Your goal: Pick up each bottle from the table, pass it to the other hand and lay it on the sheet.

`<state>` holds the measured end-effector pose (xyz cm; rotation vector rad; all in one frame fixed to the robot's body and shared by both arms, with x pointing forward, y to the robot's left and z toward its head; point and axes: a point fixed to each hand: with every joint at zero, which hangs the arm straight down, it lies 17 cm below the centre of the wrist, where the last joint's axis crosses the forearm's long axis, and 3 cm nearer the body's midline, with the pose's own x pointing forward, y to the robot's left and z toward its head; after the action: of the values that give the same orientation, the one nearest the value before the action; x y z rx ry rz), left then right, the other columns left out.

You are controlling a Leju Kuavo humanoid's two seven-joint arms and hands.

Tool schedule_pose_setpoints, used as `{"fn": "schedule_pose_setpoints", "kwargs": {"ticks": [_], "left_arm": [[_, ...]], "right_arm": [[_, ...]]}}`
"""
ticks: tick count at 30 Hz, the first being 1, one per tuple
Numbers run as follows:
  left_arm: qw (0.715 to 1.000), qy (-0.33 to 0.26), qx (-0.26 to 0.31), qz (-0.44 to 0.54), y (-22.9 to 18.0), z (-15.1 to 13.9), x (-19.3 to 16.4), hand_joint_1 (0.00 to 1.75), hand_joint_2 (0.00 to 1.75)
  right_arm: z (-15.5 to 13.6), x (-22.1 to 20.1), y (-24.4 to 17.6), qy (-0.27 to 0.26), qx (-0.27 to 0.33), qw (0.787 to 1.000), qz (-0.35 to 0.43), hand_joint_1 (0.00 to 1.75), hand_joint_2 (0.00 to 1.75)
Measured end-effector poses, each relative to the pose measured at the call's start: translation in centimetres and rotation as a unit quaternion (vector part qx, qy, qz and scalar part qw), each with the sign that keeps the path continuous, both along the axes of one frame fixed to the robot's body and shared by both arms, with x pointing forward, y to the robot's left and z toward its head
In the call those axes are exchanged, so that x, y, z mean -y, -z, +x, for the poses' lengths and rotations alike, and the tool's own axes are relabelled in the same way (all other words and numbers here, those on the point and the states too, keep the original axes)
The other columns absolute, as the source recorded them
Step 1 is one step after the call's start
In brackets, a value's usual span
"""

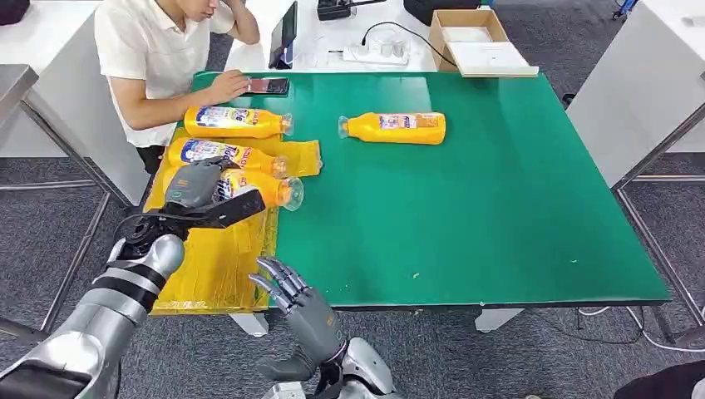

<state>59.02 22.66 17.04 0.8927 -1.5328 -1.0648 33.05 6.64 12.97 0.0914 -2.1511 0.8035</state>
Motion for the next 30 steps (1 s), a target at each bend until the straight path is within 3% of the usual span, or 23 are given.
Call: {"fn": "schedule_pose_setpoints", "kwargs": {"ticks": [6, 14, 27, 28, 29, 30], "left_arm": [[0.999, 0.002, -0.017, 0.031, 0.4, 0.8, 0.0, 1.75, 1.75], [0.989, -0.005, -0.121, 0.087, 3.9, 1.9, -1.6, 1.75, 1.75], [0.973, -0.017, -0.205, 0.101, 8.8, 0.7, -3.7, 1.75, 1.75], [0.973, -0.017, -0.207, 0.101, 8.9, 0.6, -3.8, 1.55, 1.75], [0.972, -0.019, -0.21, 0.101, 9.0, 0.6, -3.9, 0.35, 1.75], [0.971, -0.024, -0.216, 0.102, 9.4, 0.5, -4.1, 0.1, 1.75]], "right_arm": [[-0.1, -0.1, 0.1, -0.006, -0.003, 1.0, 0.0, 0.0, 0.0], [-0.1, -0.3, 0.0, -0.01, -0.009, 1.0, 0.005, 0.0, 0.0], [0.1, -0.3, 0.4, -0.009, -0.018, 1.0, 0.008, 0.0, 0.0], [0.1, -0.3, 0.4, -0.009, -0.018, 1.0, 0.008, 0.0, 0.0], [0.1, -0.3, 0.4, -0.009, -0.018, 1.0, 0.008, 0.0, 0.0], [0.1, -0.3, 0.4, -0.009, -0.019, 1.0, 0.009, 0.0, 0.0]]}}
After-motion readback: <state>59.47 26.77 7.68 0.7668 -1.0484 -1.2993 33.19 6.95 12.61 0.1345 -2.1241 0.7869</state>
